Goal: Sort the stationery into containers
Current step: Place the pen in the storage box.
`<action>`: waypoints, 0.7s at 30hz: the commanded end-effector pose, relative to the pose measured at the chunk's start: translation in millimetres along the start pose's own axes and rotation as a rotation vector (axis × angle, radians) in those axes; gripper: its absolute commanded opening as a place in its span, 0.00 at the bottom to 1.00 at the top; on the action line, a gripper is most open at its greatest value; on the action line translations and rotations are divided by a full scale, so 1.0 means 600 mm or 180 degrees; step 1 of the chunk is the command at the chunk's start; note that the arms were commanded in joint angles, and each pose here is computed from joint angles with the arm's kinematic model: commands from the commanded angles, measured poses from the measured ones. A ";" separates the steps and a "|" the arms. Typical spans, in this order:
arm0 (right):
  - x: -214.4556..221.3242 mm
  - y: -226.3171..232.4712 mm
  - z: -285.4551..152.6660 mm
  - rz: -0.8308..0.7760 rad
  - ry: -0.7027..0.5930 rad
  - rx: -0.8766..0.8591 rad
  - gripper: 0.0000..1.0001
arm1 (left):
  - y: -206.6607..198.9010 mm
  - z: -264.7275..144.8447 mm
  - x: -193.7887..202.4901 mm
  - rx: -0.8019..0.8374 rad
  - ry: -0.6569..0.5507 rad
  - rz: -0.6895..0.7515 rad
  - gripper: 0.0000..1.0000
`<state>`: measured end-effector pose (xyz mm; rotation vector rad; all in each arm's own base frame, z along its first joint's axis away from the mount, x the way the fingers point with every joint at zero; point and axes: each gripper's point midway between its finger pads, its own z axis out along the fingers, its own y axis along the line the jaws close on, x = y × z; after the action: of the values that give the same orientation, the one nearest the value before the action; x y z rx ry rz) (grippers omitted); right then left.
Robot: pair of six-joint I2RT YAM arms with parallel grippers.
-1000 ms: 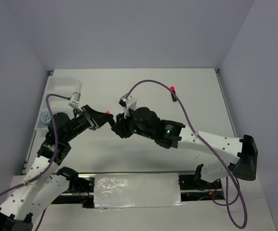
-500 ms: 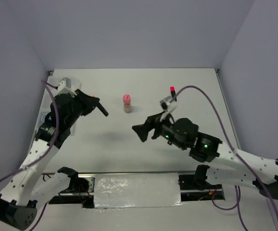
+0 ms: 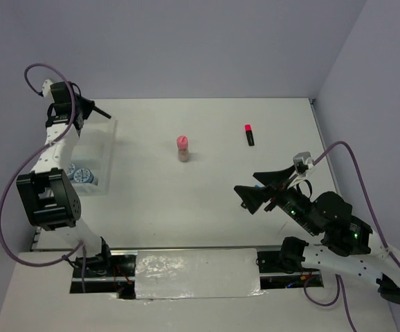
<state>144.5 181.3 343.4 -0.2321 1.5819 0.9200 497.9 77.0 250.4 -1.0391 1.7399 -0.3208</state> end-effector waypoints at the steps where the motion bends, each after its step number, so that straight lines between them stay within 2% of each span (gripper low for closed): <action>1: 0.015 -0.021 -0.024 -0.0053 0.0074 0.0069 1.00 | -0.025 0.035 -0.088 0.0298 -0.0383 -0.0193 0.01; 5: 0.023 -0.015 -0.029 -0.0076 0.0165 -0.0014 1.00 | 0.019 0.116 -0.093 0.0164 -0.0475 -0.0050 0.02; 8: 0.026 -0.020 -0.027 -0.0104 0.0201 0.0039 1.00 | 0.035 0.151 -0.092 0.0209 -0.0471 -0.0076 0.03; 14: 0.043 -0.020 -0.022 -0.0137 0.0318 0.0043 1.00 | 0.073 0.192 -0.091 0.0030 -0.0560 -0.0088 0.12; 17: 0.050 -0.027 -0.021 -0.0143 0.0341 0.0102 1.00 | 0.096 0.195 -0.087 -0.0040 -0.0600 -0.0150 0.20; 18: 0.050 -0.028 -0.021 -0.0143 0.0339 0.0106 1.00 | 0.102 0.193 -0.086 -0.0070 -0.0611 -0.0162 0.27; 21: 0.049 -0.026 -0.020 -0.0167 0.0346 0.0092 1.00 | 0.120 0.190 -0.086 -0.0184 -0.0653 -0.0190 0.42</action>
<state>136.1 171.3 309.8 -0.3008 1.6787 0.8646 566.2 171.6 163.6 -1.1311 1.6492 -0.2199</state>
